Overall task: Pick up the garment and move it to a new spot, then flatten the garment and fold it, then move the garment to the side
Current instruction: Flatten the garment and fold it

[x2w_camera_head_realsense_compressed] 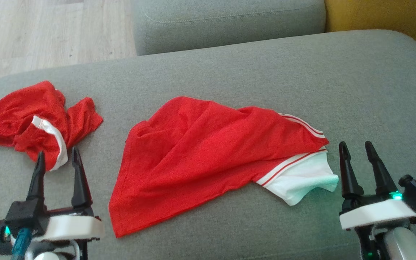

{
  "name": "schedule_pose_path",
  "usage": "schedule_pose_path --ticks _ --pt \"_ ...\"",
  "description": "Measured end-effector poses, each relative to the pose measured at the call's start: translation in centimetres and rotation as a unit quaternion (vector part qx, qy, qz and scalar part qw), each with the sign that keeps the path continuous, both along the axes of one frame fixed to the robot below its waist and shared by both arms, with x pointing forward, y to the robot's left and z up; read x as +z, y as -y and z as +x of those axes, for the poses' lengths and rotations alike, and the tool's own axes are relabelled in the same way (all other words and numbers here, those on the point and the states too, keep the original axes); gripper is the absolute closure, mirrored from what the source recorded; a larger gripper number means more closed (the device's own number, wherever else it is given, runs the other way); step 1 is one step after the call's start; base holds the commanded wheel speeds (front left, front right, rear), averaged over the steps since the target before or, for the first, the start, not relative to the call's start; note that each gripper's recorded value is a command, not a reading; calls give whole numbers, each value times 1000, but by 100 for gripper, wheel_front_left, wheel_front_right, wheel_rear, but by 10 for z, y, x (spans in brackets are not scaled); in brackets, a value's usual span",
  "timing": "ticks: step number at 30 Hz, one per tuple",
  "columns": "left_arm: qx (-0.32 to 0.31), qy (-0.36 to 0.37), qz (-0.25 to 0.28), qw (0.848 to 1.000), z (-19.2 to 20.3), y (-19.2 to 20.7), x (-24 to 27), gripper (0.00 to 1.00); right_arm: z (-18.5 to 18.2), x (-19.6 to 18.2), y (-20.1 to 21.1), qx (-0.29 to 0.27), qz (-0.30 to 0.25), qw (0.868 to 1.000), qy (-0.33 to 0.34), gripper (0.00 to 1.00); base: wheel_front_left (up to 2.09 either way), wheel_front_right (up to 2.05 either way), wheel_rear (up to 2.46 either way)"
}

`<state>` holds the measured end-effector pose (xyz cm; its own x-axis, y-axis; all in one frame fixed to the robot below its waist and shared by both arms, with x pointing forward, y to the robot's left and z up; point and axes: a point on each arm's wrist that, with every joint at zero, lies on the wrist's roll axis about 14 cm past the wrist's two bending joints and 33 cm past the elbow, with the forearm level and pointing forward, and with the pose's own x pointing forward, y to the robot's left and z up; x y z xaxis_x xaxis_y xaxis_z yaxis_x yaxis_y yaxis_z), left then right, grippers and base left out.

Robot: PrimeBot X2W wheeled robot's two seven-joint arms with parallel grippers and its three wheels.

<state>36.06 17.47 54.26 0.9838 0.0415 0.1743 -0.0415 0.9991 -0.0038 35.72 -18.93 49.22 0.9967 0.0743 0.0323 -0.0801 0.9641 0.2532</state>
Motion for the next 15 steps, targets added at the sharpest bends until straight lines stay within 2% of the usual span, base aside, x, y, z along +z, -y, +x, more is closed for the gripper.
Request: schedule_pose_path --ticks 9,12,15 --pt "-9 -3 1 1000 1 4 -4 0 -2 -5 4 -3 -5 1000 -13 0 0 0 0" --pt "-27 -48 -18 998 -2 8 -31 0 -6 -29 9 7 -28 996 -80 0 0 0 0" --pt "-44 -157 -60 985 -13 12 -77 0 -15 -63 12 29 -44 982 -181 0 0 0 0"
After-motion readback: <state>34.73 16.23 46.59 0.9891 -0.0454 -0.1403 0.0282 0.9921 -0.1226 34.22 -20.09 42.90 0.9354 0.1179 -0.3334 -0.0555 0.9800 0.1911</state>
